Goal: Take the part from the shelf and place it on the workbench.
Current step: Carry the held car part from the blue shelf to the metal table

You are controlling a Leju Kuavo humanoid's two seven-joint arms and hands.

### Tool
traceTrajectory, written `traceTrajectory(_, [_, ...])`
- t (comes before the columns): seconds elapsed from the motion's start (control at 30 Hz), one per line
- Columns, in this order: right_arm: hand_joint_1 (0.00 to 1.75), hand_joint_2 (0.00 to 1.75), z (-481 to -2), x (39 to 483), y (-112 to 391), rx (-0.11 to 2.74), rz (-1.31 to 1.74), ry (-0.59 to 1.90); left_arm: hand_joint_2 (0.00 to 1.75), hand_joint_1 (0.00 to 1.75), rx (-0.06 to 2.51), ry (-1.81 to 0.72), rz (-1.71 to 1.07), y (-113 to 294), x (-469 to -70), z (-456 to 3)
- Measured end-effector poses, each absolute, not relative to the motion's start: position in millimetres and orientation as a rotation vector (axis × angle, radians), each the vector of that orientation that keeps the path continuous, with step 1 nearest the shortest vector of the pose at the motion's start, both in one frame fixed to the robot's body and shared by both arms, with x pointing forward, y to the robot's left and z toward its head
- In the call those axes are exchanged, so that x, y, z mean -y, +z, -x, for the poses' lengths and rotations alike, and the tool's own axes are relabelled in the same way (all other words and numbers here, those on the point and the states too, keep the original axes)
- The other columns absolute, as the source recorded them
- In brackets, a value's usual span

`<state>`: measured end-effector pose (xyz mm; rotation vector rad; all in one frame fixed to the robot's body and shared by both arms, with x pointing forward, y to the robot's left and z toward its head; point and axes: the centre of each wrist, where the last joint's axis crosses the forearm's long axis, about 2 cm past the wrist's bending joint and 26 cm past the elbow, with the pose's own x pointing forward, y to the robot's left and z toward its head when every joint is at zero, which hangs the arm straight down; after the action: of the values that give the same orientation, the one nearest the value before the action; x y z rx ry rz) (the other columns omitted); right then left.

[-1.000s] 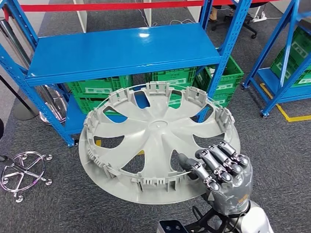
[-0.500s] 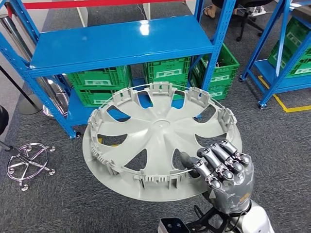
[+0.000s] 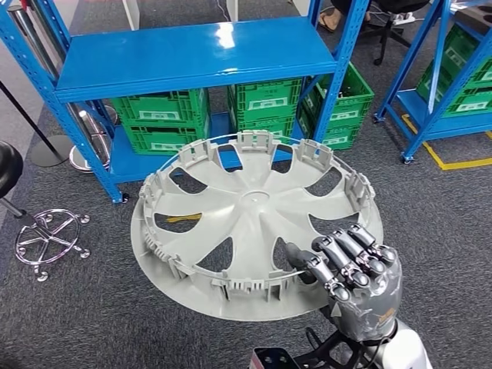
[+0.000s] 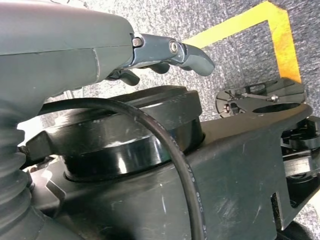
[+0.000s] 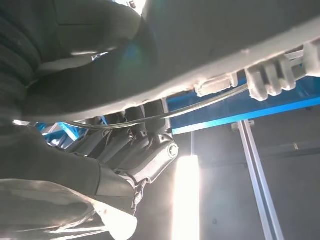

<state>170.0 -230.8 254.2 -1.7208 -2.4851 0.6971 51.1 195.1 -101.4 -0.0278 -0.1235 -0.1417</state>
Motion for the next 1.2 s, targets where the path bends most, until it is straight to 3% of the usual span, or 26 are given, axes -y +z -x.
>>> traceTrajectory(1.2, [1.75, 1.75, -175.3, 229.5, 254.7, 2.485, 1.737, 0.706, 1.75, 0.00, 0.095, -0.140, 0.015, -102.0, -200.2, -53.7])
